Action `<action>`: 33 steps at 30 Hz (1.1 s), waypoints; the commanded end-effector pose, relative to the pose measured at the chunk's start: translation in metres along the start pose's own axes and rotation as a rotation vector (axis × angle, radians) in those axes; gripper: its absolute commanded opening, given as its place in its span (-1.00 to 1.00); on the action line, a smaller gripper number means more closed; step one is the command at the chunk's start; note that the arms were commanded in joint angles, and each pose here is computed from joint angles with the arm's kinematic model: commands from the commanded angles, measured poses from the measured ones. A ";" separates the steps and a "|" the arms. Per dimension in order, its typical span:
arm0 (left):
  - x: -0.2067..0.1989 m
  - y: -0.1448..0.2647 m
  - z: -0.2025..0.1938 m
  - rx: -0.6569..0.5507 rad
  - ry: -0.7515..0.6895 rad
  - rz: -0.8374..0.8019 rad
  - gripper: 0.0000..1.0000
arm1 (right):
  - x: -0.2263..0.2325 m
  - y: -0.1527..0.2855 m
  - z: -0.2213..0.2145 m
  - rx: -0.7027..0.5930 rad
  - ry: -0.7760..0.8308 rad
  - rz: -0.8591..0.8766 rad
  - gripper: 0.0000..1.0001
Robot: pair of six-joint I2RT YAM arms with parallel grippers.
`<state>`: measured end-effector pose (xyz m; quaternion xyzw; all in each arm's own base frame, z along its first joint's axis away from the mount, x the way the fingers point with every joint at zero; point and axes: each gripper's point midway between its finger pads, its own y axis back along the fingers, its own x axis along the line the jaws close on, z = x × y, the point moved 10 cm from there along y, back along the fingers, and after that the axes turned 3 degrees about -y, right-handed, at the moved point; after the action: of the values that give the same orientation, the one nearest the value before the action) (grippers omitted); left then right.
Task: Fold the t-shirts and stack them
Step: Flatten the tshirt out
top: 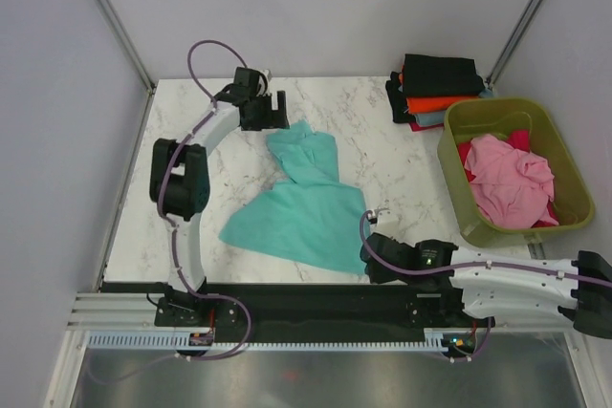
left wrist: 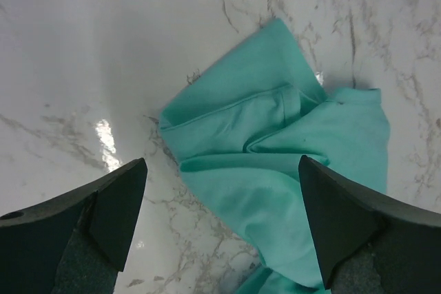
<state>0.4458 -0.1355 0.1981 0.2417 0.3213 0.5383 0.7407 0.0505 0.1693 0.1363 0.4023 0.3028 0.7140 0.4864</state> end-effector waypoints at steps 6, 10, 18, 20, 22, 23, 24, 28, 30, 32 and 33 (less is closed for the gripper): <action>-0.044 -0.023 -0.032 0.141 0.012 -0.085 0.85 | -0.017 0.009 0.000 -0.080 -0.076 -0.066 -1.00; -0.064 -0.020 -0.043 0.114 -0.130 0.048 0.87 | -0.016 0.004 0.001 -0.072 -0.050 -0.091 -1.00; -0.040 -0.026 -0.043 0.114 -0.083 0.145 0.80 | -0.013 0.002 0.001 -0.063 -0.032 -0.090 -1.00; -0.038 -0.027 -0.044 0.116 -0.091 0.165 0.79 | -0.014 0.002 0.000 -0.063 -0.038 -0.090 -1.00; -0.034 -0.024 -0.043 0.104 -0.088 0.219 0.79 | -0.015 0.002 -0.001 -0.062 -0.039 -0.092 -1.00; -0.032 -0.019 -0.041 0.094 -0.089 0.266 0.79 | -0.016 0.001 -0.002 -0.056 -0.038 -0.095 -1.00; -0.030 -0.015 -0.042 0.091 -0.087 0.287 0.79 | -0.016 0.001 -0.002 -0.055 -0.038 -0.094 -1.00; -0.030 -0.005 -0.042 0.081 -0.082 0.287 0.72 | -0.017 -0.001 -0.003 -0.055 -0.042 -0.099 -1.00; -0.032 -0.008 -0.045 0.094 -0.081 0.261 0.70 | -0.017 -0.002 -0.003 -0.057 -0.039 -0.101 -1.00; -0.033 -0.012 -0.048 0.107 -0.079 0.239 0.58 | -0.016 -0.004 -0.004 -0.052 -0.034 -0.101 -1.00; -0.033 -0.016 -0.049 0.115 -0.075 0.233 0.54 | -0.016 -0.005 -0.004 -0.051 -0.031 -0.105 -1.00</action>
<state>0.4142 -0.1680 0.1439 0.3587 0.2997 0.5927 0.6559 0.0501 0.1535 0.1271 0.3905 0.3062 0.6857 0.5324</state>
